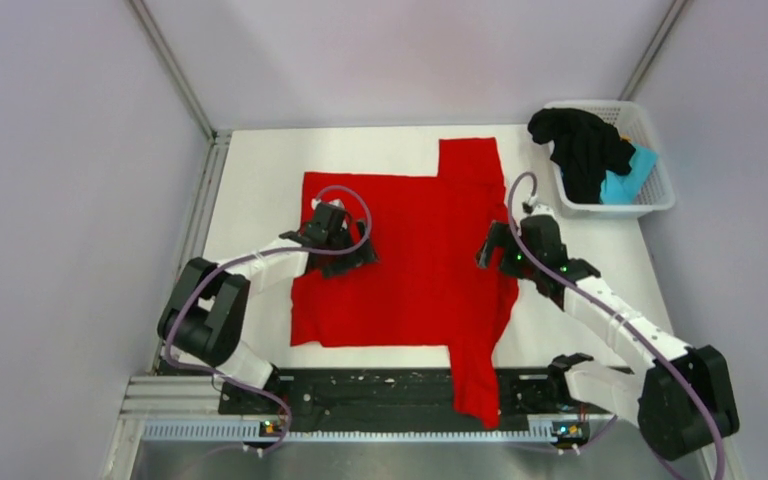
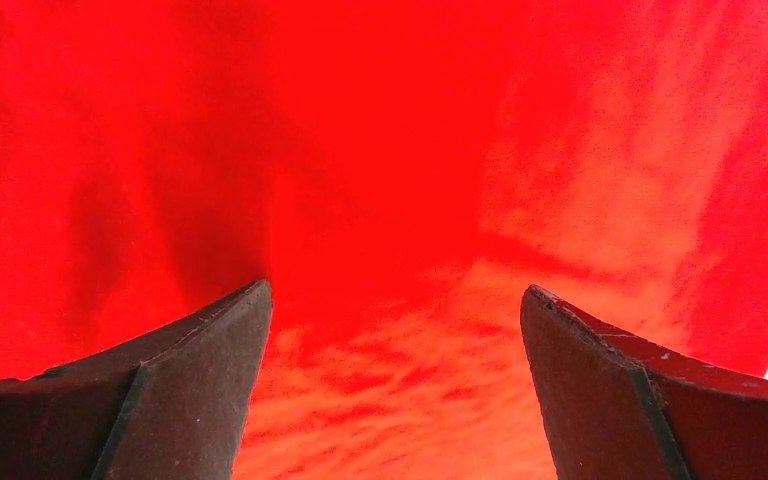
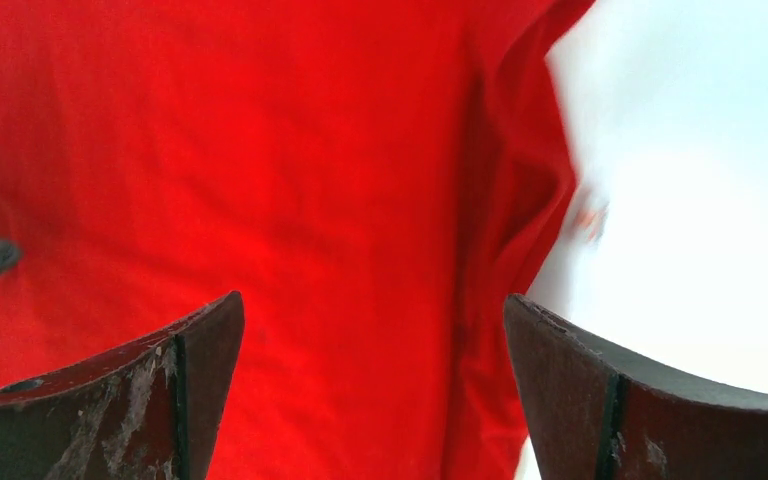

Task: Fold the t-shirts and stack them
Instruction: Flatten out the tshirt

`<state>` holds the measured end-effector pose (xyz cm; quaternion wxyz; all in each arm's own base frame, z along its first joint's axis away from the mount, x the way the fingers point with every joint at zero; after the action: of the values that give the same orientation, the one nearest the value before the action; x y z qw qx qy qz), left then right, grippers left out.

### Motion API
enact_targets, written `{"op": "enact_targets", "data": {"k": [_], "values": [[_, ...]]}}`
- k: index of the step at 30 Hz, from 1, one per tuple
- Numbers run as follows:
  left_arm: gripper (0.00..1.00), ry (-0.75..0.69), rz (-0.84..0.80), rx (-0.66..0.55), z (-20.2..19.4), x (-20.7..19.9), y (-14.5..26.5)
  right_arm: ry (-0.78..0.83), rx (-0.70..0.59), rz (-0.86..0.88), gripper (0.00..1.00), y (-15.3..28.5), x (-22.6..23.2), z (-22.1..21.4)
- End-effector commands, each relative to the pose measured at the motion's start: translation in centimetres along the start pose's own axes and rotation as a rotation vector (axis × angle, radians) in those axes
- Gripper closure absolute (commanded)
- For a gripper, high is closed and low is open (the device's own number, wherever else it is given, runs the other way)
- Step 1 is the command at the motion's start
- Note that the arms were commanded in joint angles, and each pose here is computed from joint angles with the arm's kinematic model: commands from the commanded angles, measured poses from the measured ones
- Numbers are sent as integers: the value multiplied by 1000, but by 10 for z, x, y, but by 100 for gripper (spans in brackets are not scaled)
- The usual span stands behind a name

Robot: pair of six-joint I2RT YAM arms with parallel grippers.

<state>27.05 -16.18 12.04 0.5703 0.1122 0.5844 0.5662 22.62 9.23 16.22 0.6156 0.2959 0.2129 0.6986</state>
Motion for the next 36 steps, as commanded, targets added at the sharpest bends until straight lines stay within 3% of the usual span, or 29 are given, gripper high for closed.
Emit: {"op": "enact_targets", "data": {"k": [1,3,7,13,28,33,36], "values": [[1,32,-4,9,-17,14,1,-23,12,261,1,14,22,-20],[1,36,19,8,-22,24,-1,-18,11,260,1,13,21,-25],[1,61,85,3,-31,43,-6,-61,75,46,1,-2,2,-42],[1,98,139,-11,-31,59,-8,-144,145,-112,1,-19,-20,-67],[1,94,89,-108,-26,63,14,-328,138,-286,1,-6,-65,-87],[1,80,58,-107,-21,55,18,-312,55,-331,1,12,-69,-62],[1,71,34,-129,-14,44,26,-264,-40,-212,1,25,-59,-36]]}}
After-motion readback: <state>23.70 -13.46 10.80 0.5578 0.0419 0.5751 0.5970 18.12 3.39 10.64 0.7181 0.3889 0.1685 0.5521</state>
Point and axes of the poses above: each gripper's point midway between its finger pads, its own y axis back along the fingers, its own x axis along the line the jaws close on, z = x × y, the point moved 9 cm from there along y, back along the fingers, and after that the axes turned 14 degrees about y, right-handed, at the moved point
